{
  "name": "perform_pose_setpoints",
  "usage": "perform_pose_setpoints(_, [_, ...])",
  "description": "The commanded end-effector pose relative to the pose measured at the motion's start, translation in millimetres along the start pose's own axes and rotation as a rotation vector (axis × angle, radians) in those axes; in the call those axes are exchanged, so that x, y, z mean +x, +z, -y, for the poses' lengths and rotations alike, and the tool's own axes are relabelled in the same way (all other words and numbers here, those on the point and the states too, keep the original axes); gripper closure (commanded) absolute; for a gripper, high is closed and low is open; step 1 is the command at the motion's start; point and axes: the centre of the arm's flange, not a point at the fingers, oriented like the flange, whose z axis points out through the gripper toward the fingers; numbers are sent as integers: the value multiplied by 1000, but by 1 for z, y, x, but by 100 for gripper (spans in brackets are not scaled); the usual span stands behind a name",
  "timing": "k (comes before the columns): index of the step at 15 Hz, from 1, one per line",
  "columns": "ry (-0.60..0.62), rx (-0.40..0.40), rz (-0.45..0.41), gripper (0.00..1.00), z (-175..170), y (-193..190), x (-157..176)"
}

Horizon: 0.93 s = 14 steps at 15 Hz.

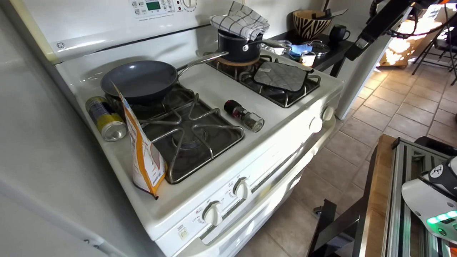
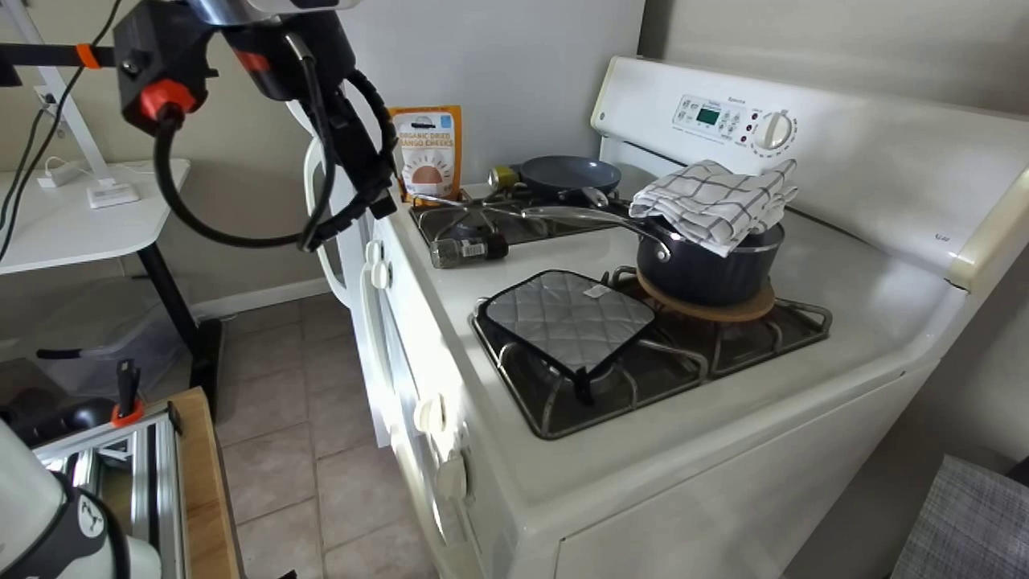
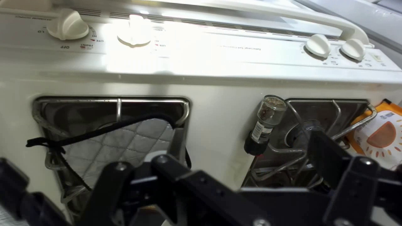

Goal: Pick up the grey potholder on the bottom right stove plate and put it in the pan

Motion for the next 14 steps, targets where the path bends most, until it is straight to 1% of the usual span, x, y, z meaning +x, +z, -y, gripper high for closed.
perform_pose_setpoints(1, [0, 0, 0, 0, 0, 0, 0])
perform_pose_setpoints(3, [5, 47, 5, 0, -10, -6, 11])
perform_pose_setpoints(5, [29, 67, 27, 0, -27, -21, 28])
perform_pose_setpoints(7, [51, 92, 104, 0, -48, -27, 42])
perform_pose_setpoints(9, [66, 108, 204, 0, -75, -29, 53])
perform_pose_setpoints(11, [94, 91, 282, 0, -98, -26, 61])
perform_pose_setpoints(12, [108, 69, 306, 0, -109, -25, 66])
perform_pose_setpoints(14, [117, 15, 270, 0, -134, -22, 80])
